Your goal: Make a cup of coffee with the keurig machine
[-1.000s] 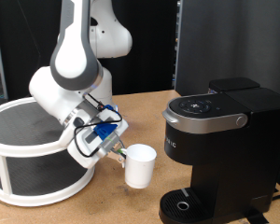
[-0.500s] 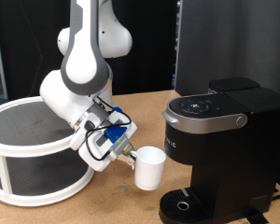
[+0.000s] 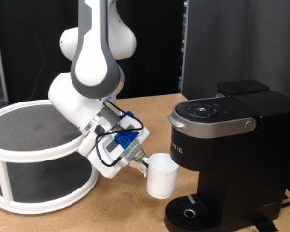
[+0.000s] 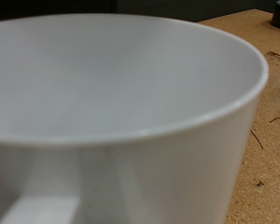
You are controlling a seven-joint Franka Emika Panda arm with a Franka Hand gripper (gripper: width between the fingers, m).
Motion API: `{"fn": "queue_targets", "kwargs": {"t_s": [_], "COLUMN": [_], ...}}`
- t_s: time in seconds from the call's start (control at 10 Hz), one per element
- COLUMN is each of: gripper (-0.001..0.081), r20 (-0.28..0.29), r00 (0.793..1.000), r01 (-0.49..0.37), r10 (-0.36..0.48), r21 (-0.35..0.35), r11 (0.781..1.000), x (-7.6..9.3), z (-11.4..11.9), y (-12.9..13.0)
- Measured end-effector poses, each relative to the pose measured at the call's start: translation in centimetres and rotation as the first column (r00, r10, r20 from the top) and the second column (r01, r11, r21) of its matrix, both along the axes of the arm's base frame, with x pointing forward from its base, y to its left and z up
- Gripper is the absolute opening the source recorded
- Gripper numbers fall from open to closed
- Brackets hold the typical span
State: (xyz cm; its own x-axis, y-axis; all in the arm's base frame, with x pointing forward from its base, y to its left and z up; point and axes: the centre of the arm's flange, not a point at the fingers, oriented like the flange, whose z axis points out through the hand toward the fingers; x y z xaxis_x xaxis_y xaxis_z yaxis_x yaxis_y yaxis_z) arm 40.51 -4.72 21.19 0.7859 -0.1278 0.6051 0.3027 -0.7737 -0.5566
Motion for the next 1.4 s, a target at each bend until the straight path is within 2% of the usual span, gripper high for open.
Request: {"fn": "queue_targets", "kwargs": {"t_s": [0.6,1.4], "gripper": [0.0063,0.0063], "r20": [0.008,0.025], "r00": [1.0,1.0], "r01": [-0.001,-0.004], "r10": [0.001,0.004], "r21": [0.008,0.018], "r11": [1.0,1.0], "x": [1.5,2.6], "z": [-1.1,-3.9], "y": [2.0,5.0]}}
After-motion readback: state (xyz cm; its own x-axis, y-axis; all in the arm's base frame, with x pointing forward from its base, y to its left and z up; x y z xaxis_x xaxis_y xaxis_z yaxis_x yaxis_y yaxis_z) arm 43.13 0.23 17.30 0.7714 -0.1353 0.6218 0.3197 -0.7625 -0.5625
